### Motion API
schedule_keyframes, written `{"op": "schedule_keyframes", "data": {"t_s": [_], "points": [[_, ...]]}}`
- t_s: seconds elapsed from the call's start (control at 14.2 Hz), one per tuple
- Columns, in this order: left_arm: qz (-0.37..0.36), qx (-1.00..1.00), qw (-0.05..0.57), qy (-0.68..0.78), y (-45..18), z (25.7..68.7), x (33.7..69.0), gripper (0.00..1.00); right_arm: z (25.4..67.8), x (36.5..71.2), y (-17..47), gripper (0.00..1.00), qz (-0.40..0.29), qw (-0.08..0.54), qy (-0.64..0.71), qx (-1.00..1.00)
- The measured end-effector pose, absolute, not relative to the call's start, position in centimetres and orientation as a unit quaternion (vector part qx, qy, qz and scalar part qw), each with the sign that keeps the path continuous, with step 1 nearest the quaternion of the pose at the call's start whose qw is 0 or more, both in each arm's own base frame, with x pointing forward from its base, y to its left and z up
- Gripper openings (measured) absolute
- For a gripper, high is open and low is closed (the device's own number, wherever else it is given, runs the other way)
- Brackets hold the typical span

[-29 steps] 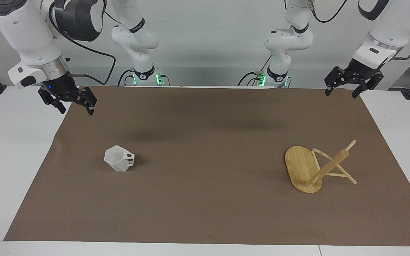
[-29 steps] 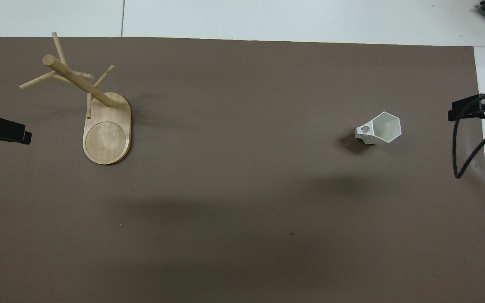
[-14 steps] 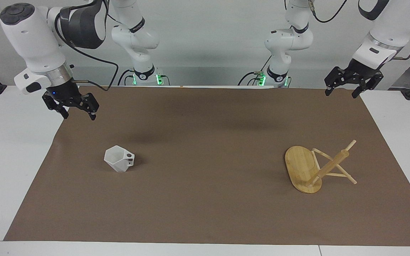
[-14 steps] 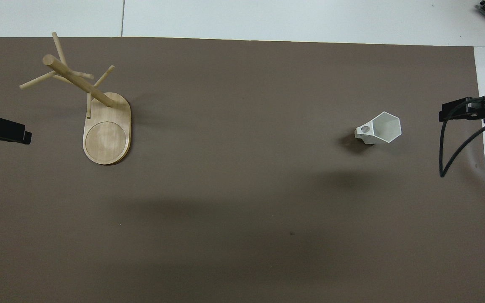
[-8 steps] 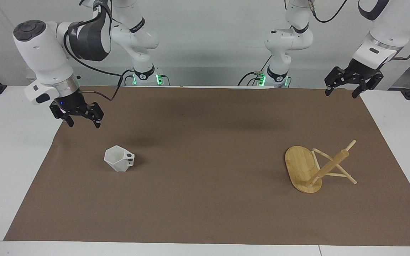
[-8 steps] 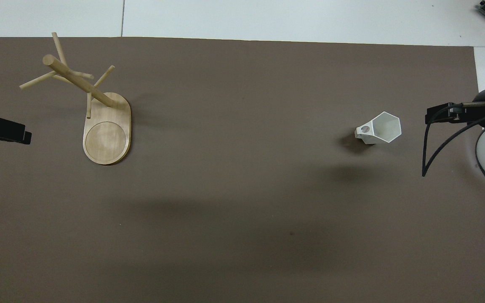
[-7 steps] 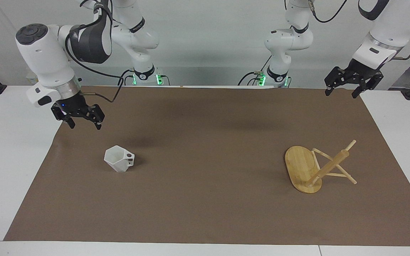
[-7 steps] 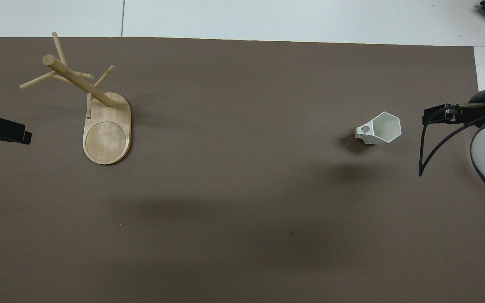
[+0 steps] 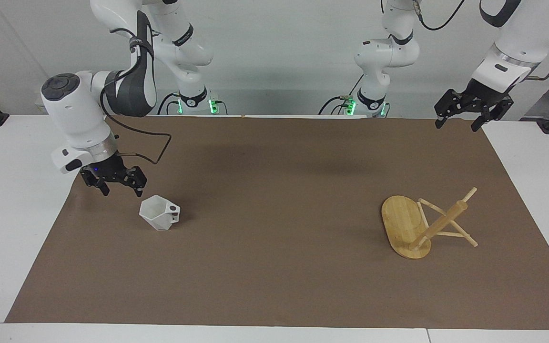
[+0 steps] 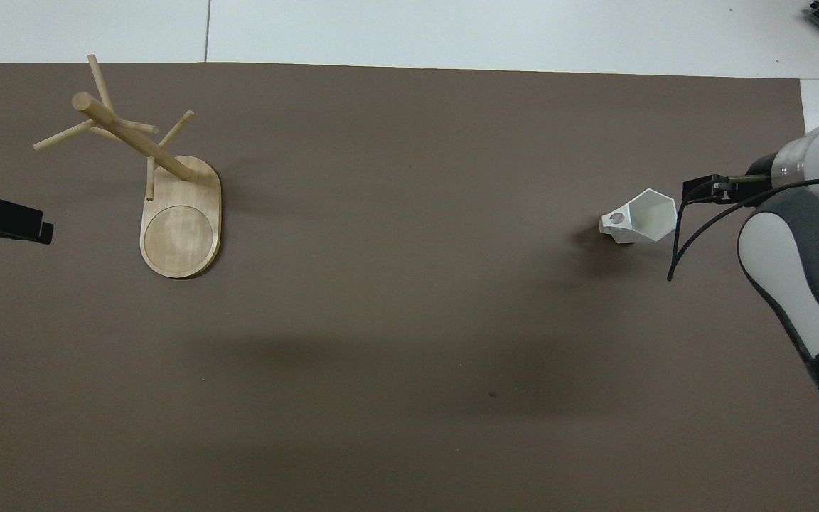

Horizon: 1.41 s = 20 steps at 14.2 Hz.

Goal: Hang cup on rack
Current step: 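Move the right gripper toward the white hexagonal cup, then grasp the white cup with the right gripper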

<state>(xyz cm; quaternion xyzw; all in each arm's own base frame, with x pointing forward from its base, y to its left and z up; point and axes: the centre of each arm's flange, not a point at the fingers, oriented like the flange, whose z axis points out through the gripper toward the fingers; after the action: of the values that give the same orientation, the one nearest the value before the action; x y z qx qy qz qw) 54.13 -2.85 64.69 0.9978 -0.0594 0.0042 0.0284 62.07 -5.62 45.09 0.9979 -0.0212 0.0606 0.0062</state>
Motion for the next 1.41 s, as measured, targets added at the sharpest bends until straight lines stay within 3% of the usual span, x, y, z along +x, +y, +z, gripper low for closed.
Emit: {"op": "schedule_keyframes", "data": {"t_s": [0.7, 1.41], "points": [[0.004, 0.998, 0.028, -0.059, -2.8, 64.7, 54.1, 1.00, 40.2, 63.0, -5.3, 1.00, 0.074, 0.002, -0.017, 0.997], [0.004, 0.998, 0.028, -0.059, -2.8, 64.7, 54.1, 1.00, 38.4, 63.2, -5.0, 1.00, 0.066, -0.001, -0.015, 0.998]]}}
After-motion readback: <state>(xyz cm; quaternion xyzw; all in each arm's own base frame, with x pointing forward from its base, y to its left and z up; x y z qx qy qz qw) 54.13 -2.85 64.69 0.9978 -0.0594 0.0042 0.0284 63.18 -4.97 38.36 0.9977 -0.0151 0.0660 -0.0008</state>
